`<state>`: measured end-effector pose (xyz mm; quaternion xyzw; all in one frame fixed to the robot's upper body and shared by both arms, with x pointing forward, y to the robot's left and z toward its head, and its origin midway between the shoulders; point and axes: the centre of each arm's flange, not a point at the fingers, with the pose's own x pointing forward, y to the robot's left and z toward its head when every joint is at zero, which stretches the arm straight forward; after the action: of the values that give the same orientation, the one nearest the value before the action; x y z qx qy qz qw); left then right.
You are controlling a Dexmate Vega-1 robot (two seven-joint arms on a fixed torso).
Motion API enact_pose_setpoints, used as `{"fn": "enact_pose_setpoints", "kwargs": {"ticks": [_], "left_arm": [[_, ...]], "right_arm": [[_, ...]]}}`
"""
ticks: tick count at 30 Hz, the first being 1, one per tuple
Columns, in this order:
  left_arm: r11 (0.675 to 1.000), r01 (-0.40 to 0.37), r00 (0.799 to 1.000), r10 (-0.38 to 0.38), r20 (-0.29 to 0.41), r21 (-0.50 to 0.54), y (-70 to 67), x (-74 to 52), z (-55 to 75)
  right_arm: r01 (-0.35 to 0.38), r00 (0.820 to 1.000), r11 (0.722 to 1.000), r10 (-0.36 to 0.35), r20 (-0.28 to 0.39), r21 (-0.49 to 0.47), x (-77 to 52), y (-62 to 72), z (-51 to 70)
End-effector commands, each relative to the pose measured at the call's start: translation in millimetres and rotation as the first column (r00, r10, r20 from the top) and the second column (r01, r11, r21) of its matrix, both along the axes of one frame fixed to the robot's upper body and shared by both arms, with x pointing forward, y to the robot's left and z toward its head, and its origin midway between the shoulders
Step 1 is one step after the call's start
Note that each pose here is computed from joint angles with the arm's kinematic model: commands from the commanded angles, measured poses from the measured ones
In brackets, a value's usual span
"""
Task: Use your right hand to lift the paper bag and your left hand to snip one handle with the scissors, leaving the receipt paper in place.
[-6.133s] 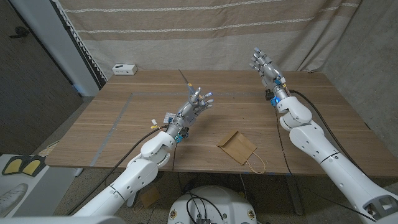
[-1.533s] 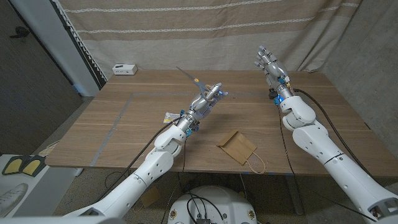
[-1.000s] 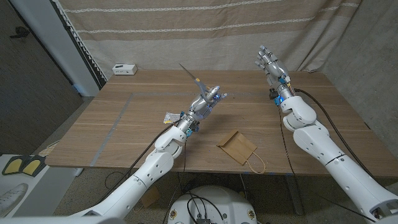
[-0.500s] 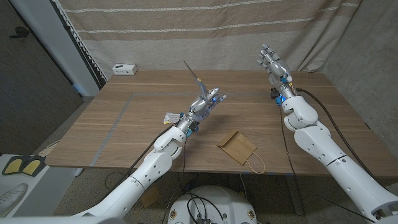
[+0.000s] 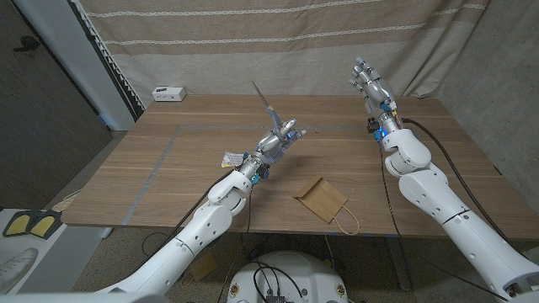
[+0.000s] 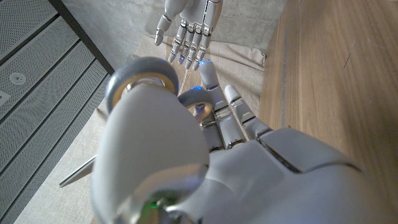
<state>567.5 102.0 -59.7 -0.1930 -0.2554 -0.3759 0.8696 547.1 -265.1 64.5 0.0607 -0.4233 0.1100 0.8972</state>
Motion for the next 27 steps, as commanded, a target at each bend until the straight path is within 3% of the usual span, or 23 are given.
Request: {"fn": "enact_pose_setpoints", "kwargs": {"ticks": [1, 16, 27], "left_arm": [[1.000, -0.008, 1.000, 0.008, -0.010, 0.018, -0.4, 1.5, 0.1], [0.997, -0.057, 0.998, 0.058, -0.014, 0.057, 1.7, 4.0, -1.3], [0.989, -0.113, 0.994, 0.112, 0.022, 0.095, 8.9, 8.0, -0.4]], "right_arm": [[0.002, 1.000, 1.000, -0.002, 0.015, -0.003, -2.1, -0.3, 3.7], [-0.001, 1.000, 1.000, 0.001, 0.020, -0.008, -3.7, 2.1, 6.6], [-0.003, 1.000, 1.000, 0.004, 0.027, -0.006, -5.0, 3.0, 8.1]]}}
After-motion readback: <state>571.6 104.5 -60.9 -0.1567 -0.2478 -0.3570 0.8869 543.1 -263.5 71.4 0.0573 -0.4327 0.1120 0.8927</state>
